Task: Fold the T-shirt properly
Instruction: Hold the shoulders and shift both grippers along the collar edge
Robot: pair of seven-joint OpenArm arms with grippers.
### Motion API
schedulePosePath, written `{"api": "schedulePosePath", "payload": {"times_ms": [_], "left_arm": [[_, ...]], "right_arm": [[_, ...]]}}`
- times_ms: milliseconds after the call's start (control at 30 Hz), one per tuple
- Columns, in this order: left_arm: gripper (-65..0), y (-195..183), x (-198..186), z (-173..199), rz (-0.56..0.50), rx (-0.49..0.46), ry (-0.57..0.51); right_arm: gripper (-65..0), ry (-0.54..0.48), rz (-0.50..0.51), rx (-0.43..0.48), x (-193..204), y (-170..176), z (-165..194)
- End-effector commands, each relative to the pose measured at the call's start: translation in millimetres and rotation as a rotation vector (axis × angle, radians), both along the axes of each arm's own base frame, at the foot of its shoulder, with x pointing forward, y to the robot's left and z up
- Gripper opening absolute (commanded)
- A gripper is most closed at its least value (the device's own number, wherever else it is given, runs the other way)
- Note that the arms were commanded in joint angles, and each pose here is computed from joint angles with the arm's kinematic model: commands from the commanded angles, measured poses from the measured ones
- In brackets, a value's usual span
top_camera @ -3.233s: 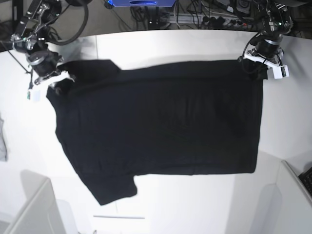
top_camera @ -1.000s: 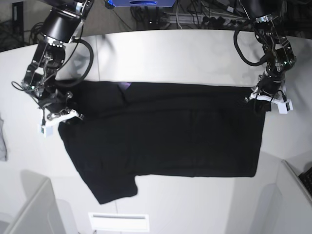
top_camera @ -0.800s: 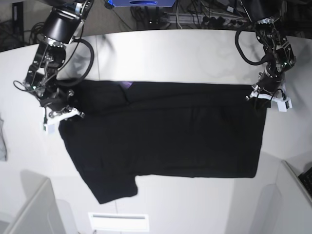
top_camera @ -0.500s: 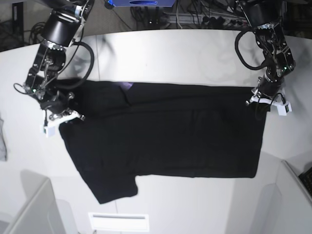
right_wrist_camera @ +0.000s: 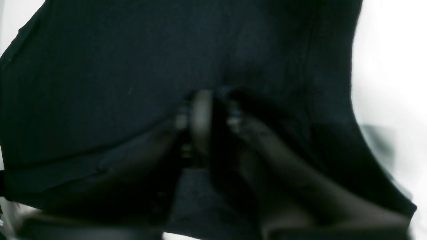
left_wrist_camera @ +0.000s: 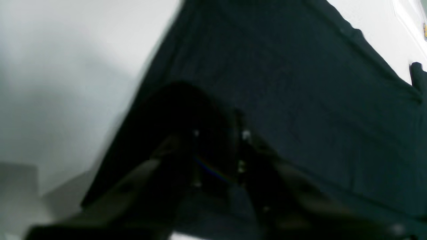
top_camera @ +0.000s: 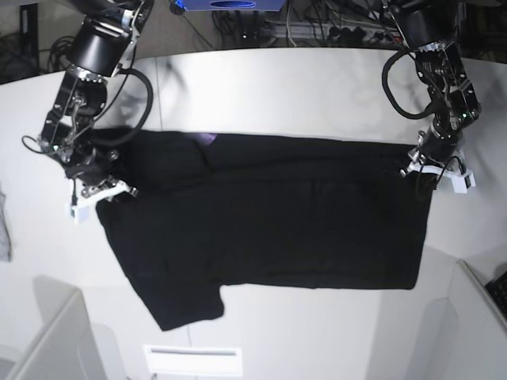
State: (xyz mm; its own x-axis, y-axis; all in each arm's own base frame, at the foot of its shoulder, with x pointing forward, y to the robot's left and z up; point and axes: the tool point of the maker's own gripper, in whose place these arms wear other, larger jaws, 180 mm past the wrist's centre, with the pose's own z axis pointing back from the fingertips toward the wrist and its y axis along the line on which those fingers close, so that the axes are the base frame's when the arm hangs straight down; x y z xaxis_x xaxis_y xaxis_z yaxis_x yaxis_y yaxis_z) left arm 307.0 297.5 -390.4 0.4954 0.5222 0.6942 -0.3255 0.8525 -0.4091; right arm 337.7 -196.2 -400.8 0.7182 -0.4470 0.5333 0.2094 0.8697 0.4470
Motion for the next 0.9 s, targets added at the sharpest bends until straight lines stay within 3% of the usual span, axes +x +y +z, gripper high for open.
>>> {"api": "schedulePosePath", "payload": {"times_ms": [0, 67, 333, 467, 633, 800, 867], "left_arm": [[-50.0, 9, 15, 23, 0.003, 0.026, -0.072], [-43.1, 12, 20, 28, 0.002, 0.032, -0.084], [-21.7, 16, 50, 32, 0.027, -0.014, -0.11], [-19.6, 25, 56, 38, 0.037, -0.011, -0.119], [-19.6, 29, 44, 57, 0.016, 0.059, -0.153], [-19.6, 21, 10, 63, -0.029, 0.135, -0.141], [-19.7, 26, -9, 61, -0.02, 0.156, -0.122]], "right_arm": [[-46.8, -0.059, -0.01, -0.011, 13, -6, 16], [-42.0, -0.062, -0.015, -0.012, 13, -8, 17], [-40.7, -0.15, -0.056, -0.029, 26, -16, 31], [-41.3, -0.217, -0.115, -0.065, 20, -31, 46], [-40.7, -0.288, -0.358, -0.086, -8, -65, 68], [-40.5, -0.284, -0.403, -0.105, -36, -63, 74], [-36.9, -0.274, -0.409, -0.106, -47, -59, 73]]}}
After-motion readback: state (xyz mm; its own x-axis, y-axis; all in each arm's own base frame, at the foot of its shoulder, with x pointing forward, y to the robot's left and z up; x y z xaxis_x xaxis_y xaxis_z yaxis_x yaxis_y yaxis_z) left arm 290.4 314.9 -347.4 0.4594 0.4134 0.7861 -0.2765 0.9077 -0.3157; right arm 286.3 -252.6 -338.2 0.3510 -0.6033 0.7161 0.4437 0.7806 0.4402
